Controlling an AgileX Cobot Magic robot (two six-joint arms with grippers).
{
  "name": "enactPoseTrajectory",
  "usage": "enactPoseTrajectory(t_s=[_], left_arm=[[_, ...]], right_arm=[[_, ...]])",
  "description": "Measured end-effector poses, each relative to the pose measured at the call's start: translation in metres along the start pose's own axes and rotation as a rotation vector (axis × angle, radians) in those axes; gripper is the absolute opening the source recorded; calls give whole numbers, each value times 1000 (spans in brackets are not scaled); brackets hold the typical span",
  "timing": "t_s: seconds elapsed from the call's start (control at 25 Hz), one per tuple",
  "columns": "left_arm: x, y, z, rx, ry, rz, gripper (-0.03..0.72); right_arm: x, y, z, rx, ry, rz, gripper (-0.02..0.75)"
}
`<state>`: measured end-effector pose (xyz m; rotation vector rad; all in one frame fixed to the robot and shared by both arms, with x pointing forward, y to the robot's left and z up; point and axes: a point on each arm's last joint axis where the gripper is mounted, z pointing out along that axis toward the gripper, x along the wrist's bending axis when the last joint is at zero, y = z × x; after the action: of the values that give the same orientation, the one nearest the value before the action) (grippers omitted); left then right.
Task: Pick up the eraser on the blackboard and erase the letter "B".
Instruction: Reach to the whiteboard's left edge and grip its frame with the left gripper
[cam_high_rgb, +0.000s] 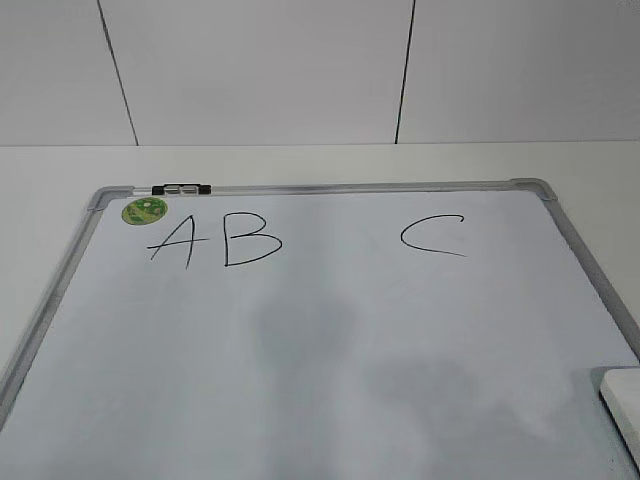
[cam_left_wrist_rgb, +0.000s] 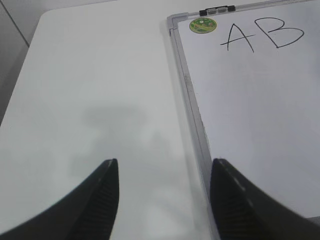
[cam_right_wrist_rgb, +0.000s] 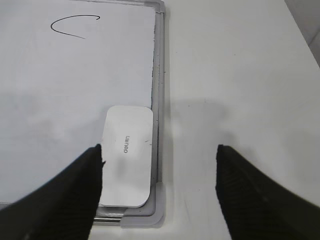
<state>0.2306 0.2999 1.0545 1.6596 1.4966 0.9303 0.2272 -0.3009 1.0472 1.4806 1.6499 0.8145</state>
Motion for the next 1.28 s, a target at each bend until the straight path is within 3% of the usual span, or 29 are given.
enactPoseTrajectory(t_s=[1.28], left_arm=[[0, 0, 0, 0, 0, 0, 433]], right_arm=[[0, 0, 0, 0, 0, 0, 569]])
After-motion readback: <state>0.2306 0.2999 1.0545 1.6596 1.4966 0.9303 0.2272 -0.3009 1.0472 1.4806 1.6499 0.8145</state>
